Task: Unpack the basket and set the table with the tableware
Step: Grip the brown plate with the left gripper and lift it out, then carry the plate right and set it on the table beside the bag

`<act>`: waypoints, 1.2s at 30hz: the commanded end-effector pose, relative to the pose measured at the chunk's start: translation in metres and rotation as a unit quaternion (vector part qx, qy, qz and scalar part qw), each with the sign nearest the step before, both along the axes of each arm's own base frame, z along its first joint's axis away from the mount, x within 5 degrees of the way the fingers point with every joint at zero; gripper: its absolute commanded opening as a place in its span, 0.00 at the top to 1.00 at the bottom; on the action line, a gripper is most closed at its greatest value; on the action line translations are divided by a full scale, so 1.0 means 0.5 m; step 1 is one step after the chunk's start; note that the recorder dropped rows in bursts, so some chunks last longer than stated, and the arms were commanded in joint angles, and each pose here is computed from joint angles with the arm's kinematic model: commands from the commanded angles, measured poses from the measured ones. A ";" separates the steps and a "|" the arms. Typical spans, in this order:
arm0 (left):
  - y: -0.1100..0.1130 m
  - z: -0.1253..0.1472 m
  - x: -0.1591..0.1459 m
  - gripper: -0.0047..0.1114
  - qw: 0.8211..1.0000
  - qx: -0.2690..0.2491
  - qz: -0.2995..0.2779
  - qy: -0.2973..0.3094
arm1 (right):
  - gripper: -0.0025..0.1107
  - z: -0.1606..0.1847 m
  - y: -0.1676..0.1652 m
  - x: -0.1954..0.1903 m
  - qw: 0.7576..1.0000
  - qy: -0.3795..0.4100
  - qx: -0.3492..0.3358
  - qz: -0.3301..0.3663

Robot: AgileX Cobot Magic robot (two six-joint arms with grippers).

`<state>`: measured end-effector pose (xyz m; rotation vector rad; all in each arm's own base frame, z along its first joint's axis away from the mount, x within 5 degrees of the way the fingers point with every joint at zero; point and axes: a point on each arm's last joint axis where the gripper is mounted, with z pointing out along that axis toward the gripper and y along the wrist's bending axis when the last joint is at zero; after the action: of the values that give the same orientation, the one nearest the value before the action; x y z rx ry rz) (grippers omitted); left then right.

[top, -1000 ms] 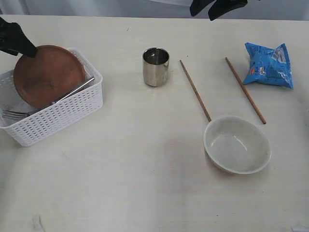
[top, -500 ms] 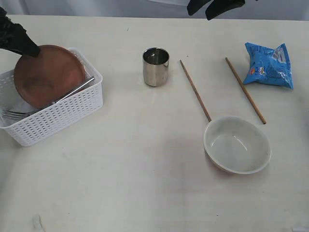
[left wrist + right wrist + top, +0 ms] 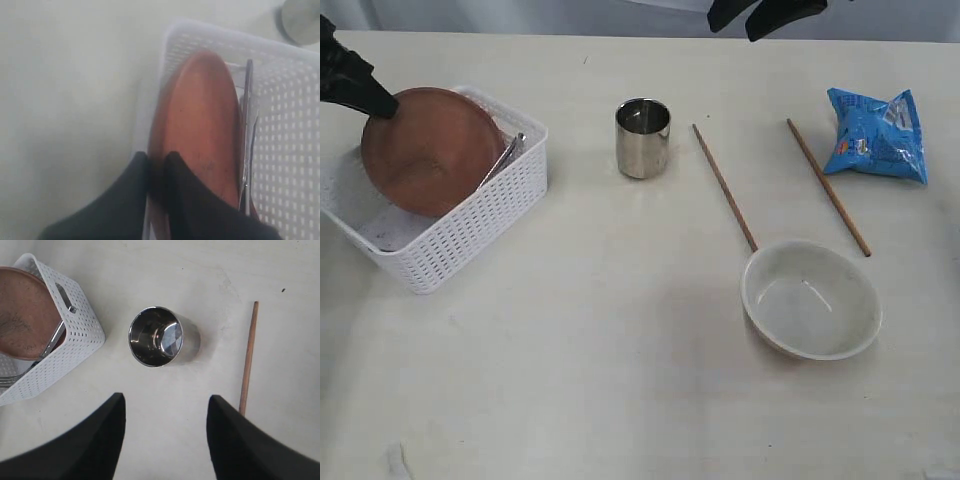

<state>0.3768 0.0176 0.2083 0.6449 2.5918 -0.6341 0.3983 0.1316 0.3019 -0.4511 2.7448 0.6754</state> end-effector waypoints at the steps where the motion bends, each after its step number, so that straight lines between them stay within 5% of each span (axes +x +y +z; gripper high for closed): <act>1: -0.004 0.024 -0.005 0.96 1.000 -0.003 0.003 -0.019 | 0.56 0.008 0.001 -0.003 1.000 -0.006 0.004 0.005; 17: 0.004 0.141 -0.021 0.96 0.988 0.031 0.062 -0.138 | 0.56 0.008 0.001 -0.003 1.000 -0.006 0.004 0.006; 24: -0.027 0.193 -0.028 0.96 0.979 -0.080 0.108 -0.154 | 0.56 0.027 -0.006 -0.011 1.000 -0.019 0.004 0.004; 30: -0.123 0.215 -0.028 0.96 0.973 -0.144 0.076 -0.165 | 0.56 0.070 -0.030 -0.029 0.998 -0.055 -0.029 -0.004; 36: -0.307 0.206 -0.035 0.96 0.971 -0.163 0.053 -0.165 | 0.56 0.092 -0.062 -0.040 0.991 -0.063 -0.090 -0.073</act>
<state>0.3617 -0.0972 0.3115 0.4850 2.1607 -0.7737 0.3801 0.1122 0.3414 -0.4033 2.6893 0.4671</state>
